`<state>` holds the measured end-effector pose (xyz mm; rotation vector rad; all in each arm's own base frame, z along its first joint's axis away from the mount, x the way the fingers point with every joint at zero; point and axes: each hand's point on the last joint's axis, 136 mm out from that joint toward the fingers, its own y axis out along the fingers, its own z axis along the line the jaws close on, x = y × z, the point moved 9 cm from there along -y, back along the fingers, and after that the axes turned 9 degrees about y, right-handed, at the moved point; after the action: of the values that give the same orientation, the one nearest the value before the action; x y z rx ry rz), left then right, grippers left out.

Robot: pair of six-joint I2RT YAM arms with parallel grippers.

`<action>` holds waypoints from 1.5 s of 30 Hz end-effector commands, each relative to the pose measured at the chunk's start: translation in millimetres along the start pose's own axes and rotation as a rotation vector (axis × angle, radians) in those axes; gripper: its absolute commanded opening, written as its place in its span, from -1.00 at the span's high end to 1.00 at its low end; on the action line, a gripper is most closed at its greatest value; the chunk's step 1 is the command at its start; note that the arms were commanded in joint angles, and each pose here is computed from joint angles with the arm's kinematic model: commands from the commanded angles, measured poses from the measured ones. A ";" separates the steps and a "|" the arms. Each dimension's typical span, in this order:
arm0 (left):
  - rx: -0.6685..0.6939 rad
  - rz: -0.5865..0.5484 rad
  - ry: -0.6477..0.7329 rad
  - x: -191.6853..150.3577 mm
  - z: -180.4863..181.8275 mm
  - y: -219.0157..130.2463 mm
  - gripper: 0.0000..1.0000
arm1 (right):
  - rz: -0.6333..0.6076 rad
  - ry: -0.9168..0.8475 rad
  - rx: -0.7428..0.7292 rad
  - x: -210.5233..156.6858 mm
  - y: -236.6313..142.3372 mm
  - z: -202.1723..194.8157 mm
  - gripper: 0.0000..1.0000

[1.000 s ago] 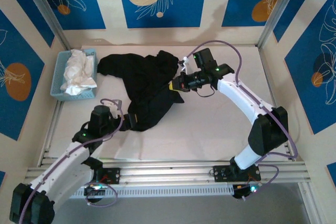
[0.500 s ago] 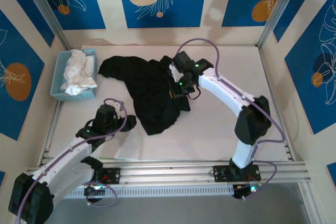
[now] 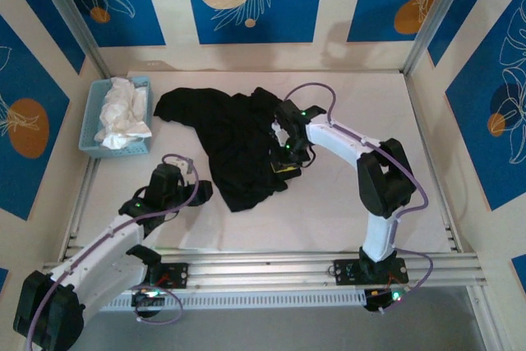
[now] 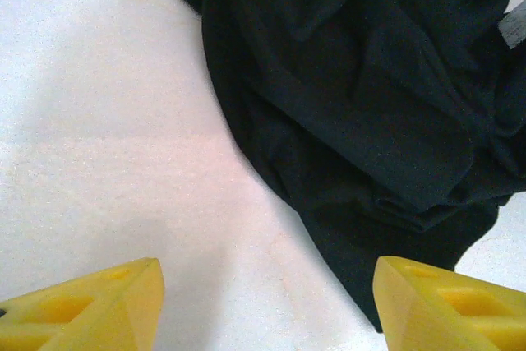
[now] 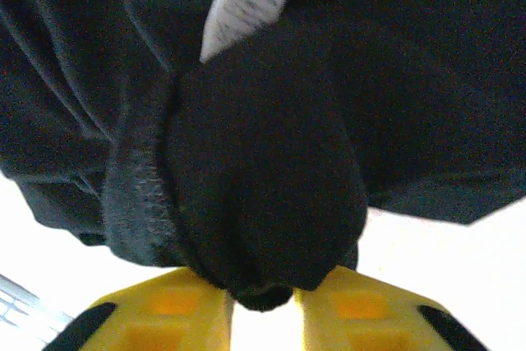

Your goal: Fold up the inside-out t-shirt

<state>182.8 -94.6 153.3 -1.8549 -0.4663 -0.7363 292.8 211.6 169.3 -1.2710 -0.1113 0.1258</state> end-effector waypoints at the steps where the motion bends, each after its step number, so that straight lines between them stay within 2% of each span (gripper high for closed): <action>1: 0.009 -0.002 0.022 4.7 -2.4 -0.8 -0.35 | -0.011 -0.023 0.056 -10.2 -12.6 -0.4 0.38; 9: 0.016 0.006 0.020 2.8 -1.2 0.5 -0.35 | 0.008 -0.026 0.050 -19.7 -3.9 -18.7 0.20; 20: 0.019 0.011 0.018 1.7 -0.5 3.3 -0.35 | -0.028 -0.023 0.109 -15.7 11.6 -33.0 0.19; 24: 0.020 0.015 0.018 1.5 -0.4 3.5 -0.35 | -0.055 -0.028 0.112 -10.9 14.3 -33.5 0.33; 31: 0.028 0.017 0.020 0.5 0.4 3.4 -0.35 | -0.089 -0.034 0.124 -9.1 6.4 -32.4 0.75; 40: 0.025 0.018 0.022 0.8 0.1 4.5 -0.36 | -0.126 -0.054 0.099 -22.0 -29.4 -23.5 0.89; 45: -0.005 0.017 0.026 3.1 -3.0 5.0 -0.36 | -0.172 -0.091 0.173 -27.5 -68.4 -1.6 1.00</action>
<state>184.5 -94.7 146.0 -1.8413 -0.4407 -0.7039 276.1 181.0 198.8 -1.1406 -0.2403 0.0497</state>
